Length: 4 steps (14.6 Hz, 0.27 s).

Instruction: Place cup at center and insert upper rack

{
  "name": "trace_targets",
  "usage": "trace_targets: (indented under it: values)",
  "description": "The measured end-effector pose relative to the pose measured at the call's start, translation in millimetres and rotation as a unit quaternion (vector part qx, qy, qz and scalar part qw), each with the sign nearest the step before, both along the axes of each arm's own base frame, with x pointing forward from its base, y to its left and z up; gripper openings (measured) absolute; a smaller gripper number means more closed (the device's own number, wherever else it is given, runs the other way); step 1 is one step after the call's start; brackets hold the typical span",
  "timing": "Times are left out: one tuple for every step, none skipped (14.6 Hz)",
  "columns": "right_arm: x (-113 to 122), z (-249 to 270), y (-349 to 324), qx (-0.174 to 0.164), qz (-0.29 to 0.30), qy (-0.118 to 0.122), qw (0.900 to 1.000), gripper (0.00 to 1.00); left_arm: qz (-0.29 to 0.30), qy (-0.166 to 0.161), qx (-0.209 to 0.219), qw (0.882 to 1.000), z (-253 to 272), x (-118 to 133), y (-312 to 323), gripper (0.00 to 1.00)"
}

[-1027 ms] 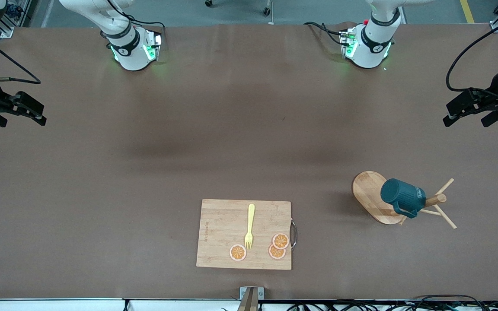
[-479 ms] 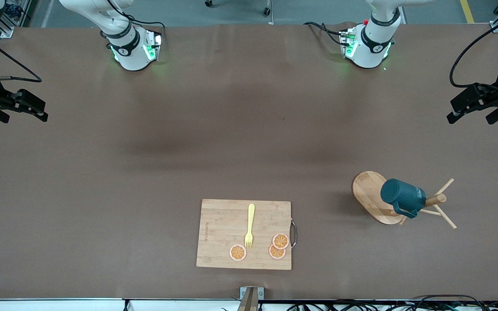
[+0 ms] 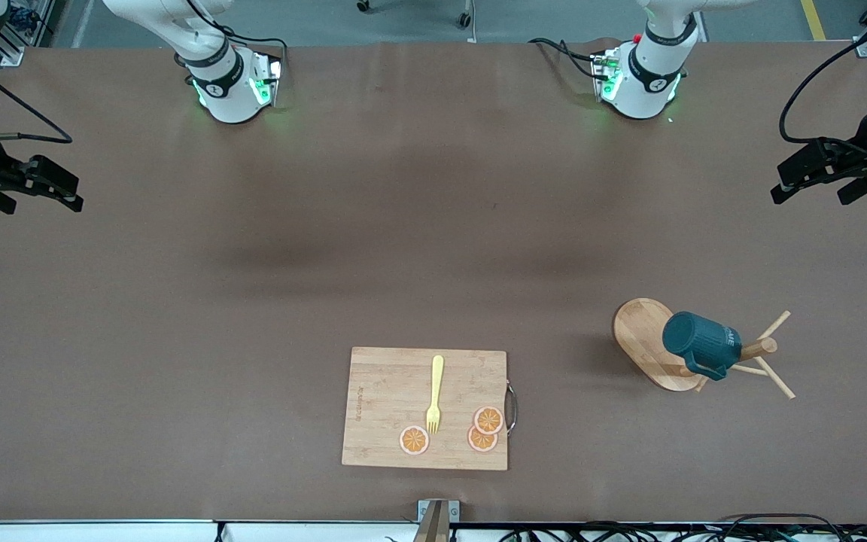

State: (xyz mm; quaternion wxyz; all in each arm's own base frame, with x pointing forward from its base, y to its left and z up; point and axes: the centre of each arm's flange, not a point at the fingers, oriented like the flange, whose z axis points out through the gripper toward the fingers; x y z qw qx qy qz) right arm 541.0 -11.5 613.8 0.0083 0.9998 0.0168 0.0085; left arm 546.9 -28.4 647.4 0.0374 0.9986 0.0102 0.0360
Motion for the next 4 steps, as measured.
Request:
trace_targets:
  values:
    - [-0.1,0.0,0.0,0.0,0.0,0.0,1.0,1.0,-0.002,0.0,0.009,1.0,-0.1,0.0,0.3,1.0]
    - [-0.1,0.0,0.0,0.0,0.0,0.0,1.0,1.0,-0.006,0.0,0.015,1.0,-0.2,-0.2,-1.2,1.0]
    - [-0.1,0.1,-0.1,0.0,0.0,0.0,1.0,1.0,-0.009,-0.001,0.02,1.0,-0.3,-0.3,-3.7,1.0]
    - [-0.2,0.2,-0.1,0.0,0.0,0.0,1.0,1.0,-0.011,-0.001,0.022,1.0,-0.3,-0.5,-6.1,1.0]
